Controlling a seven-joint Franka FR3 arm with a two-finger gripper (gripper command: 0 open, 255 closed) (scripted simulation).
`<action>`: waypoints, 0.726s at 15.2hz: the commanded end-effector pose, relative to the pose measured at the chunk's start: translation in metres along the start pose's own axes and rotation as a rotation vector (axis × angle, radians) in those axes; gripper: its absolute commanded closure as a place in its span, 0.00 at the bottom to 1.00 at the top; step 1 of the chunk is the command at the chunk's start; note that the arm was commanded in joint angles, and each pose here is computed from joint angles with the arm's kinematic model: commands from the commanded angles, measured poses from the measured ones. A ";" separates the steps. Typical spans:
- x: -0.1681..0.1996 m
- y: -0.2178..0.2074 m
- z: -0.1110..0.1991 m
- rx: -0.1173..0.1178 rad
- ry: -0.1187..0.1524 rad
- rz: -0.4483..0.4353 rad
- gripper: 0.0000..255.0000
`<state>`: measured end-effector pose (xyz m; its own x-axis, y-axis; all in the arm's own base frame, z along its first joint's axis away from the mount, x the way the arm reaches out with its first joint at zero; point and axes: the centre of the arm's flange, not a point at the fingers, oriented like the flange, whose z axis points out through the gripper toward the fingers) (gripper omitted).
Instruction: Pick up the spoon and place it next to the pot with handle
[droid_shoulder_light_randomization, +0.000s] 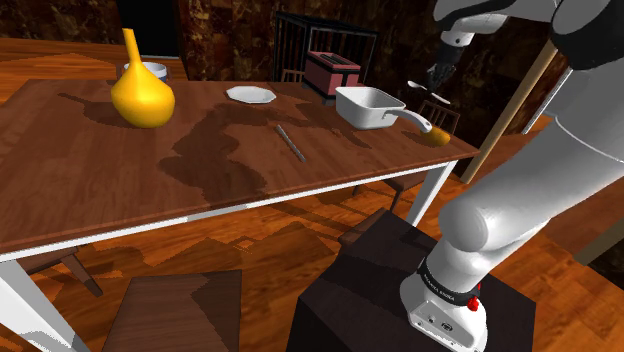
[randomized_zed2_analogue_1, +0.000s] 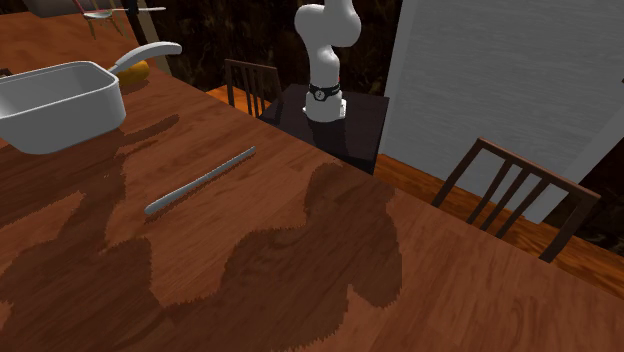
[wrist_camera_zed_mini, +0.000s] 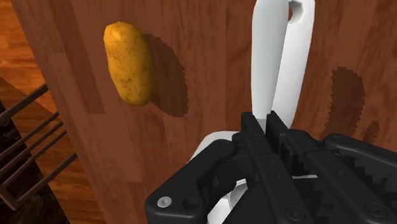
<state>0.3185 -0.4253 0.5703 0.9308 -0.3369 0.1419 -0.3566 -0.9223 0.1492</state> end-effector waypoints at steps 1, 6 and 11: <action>-0.002 0.025 0.007 -0.001 0.000 -0.003 1.00; -0.003 0.091 0.017 -0.001 0.000 -0.003 1.00; -0.005 0.156 0.026 -0.001 0.000 -0.003 1.00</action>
<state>0.2619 -0.5580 0.5663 0.9304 -0.3381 0.1412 -0.3577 -0.9217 0.1501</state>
